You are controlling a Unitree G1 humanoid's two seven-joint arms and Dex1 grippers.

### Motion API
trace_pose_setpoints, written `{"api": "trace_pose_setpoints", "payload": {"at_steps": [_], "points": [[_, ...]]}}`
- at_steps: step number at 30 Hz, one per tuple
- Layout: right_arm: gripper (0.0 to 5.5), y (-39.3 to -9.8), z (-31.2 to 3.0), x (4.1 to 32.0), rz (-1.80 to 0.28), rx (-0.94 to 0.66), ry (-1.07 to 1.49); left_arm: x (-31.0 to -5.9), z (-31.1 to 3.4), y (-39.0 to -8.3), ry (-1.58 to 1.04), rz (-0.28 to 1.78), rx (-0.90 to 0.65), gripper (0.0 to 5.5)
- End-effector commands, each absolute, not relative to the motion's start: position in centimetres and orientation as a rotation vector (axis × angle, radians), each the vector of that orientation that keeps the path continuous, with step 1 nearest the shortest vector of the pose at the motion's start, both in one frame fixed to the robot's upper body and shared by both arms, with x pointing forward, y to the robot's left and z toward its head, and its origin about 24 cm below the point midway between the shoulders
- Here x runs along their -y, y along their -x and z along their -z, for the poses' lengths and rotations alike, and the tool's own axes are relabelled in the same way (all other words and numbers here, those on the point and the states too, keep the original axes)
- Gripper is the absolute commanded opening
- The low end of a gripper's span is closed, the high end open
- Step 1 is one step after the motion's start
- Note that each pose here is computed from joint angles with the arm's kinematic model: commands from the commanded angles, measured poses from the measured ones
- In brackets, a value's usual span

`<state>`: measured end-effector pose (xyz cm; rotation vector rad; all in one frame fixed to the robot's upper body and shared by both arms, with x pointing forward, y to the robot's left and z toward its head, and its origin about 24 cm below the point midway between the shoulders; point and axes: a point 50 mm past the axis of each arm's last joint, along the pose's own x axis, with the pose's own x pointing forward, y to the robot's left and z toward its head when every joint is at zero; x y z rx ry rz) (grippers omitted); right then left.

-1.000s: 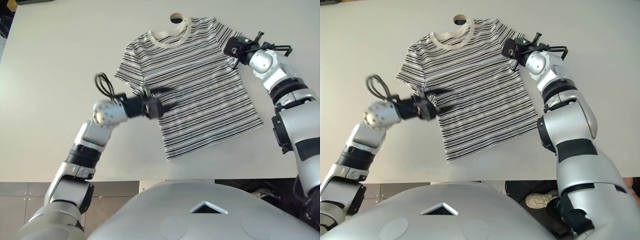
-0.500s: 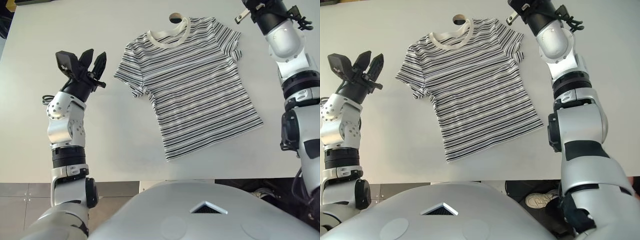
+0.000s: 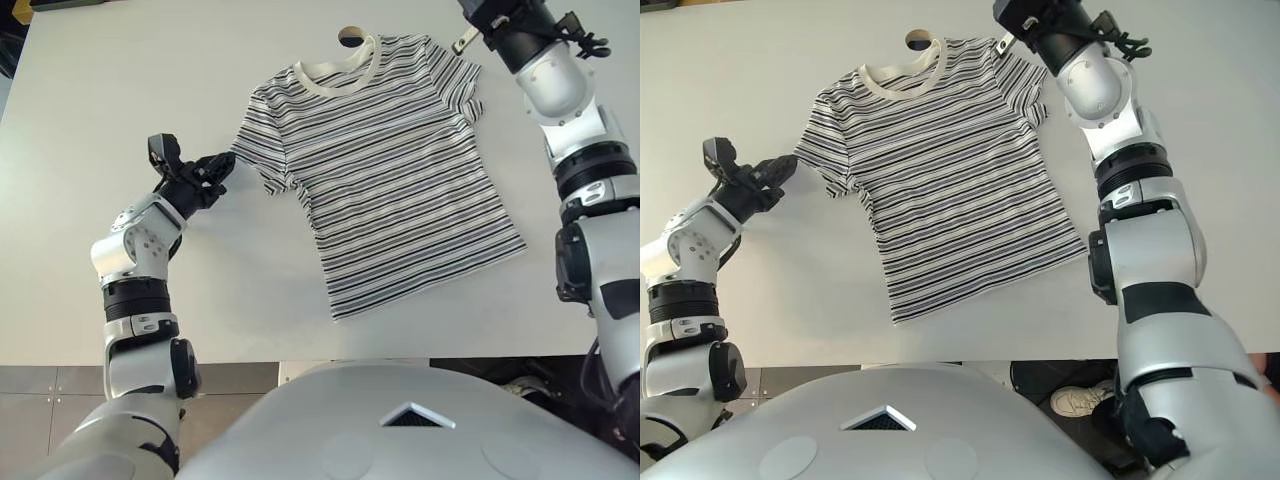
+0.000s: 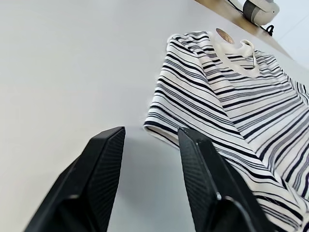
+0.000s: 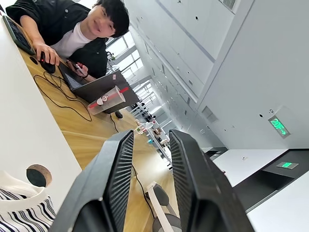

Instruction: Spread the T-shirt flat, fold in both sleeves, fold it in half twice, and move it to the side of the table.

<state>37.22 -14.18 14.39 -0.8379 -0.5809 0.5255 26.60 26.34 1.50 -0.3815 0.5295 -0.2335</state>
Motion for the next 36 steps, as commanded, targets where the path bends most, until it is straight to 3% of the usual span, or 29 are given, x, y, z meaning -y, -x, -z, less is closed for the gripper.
{"api": "trace_pose_setpoints", "payload": {"at_steps": [1,5,18,36], "points": [[1.35,-37.1,-13.8,13.7,-0.545,0.564,0.844,-25.1,0.2,-26.2,0.379,0.263,-0.657,2.04],[1.35,-37.1,-13.5,13.6,-0.546,0.554,0.839,-24.8,0.7,-26.8,0.408,0.268,-0.67,2.04],[1.35,-37.1,-13.1,13.2,-0.563,0.537,0.845,-24.6,-0.3,-27.5,0.475,0.317,-0.598,0.14],[1.35,-37.0,-13.0,12.6,-0.58,0.545,0.846,-22.0,-5.7,-27.4,0.47,0.447,-0.448,0.14]]}}
